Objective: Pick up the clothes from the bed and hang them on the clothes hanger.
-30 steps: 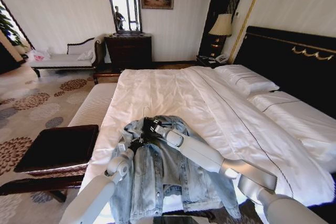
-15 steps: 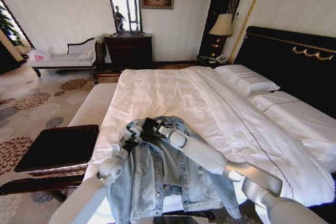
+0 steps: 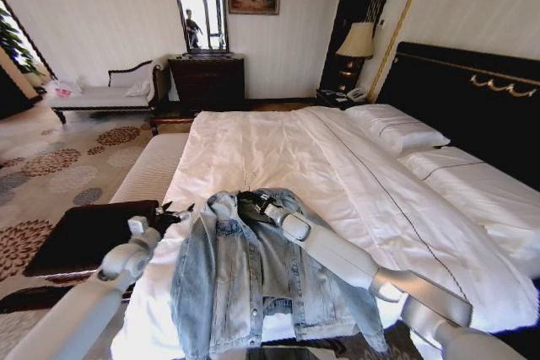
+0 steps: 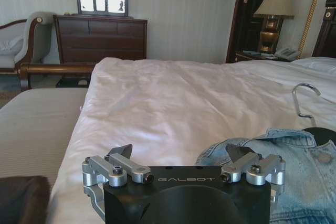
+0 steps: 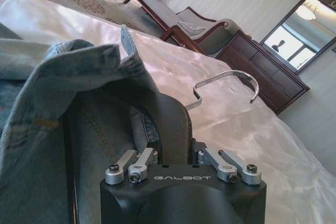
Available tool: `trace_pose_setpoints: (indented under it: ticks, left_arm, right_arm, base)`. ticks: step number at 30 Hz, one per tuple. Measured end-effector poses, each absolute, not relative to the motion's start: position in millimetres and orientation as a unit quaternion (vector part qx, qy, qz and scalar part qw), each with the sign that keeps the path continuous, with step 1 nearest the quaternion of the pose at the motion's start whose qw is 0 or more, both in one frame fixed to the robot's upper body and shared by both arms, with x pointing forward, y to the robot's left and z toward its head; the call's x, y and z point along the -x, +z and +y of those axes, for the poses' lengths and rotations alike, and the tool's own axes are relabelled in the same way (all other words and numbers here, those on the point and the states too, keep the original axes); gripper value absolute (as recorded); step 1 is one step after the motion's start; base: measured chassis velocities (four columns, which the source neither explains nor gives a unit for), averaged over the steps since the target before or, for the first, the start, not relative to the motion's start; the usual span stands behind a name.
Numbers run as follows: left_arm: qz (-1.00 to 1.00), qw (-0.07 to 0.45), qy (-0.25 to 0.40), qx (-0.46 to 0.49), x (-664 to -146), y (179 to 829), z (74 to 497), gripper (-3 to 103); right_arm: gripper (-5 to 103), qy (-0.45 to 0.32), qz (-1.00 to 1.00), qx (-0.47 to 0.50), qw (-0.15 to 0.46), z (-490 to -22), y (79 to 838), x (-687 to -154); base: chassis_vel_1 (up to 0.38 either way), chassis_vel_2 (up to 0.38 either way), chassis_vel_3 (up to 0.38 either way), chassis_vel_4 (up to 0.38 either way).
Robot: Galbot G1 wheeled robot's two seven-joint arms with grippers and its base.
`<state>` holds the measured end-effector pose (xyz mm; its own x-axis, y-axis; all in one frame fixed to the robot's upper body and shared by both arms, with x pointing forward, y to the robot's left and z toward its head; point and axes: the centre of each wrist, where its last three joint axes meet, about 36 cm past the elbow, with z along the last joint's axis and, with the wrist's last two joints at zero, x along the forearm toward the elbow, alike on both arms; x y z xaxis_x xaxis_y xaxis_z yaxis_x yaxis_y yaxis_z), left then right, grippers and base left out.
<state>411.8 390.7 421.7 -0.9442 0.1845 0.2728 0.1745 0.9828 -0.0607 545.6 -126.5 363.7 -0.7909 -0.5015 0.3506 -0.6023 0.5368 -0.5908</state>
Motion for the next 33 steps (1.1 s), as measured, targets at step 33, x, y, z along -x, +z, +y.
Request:
trace_pose_setpoints:
  ticks: [33]
  left_arm:
    - [-0.994,0.096,0.024,0.046,-367.3,379.2,491.5,100]
  right_arm:
    - [28,0.376,-0.859,-0.342,0.06,-97.9,355.9,-555.6]
  base:
    - [0.0,0.0,0.0,0.0]
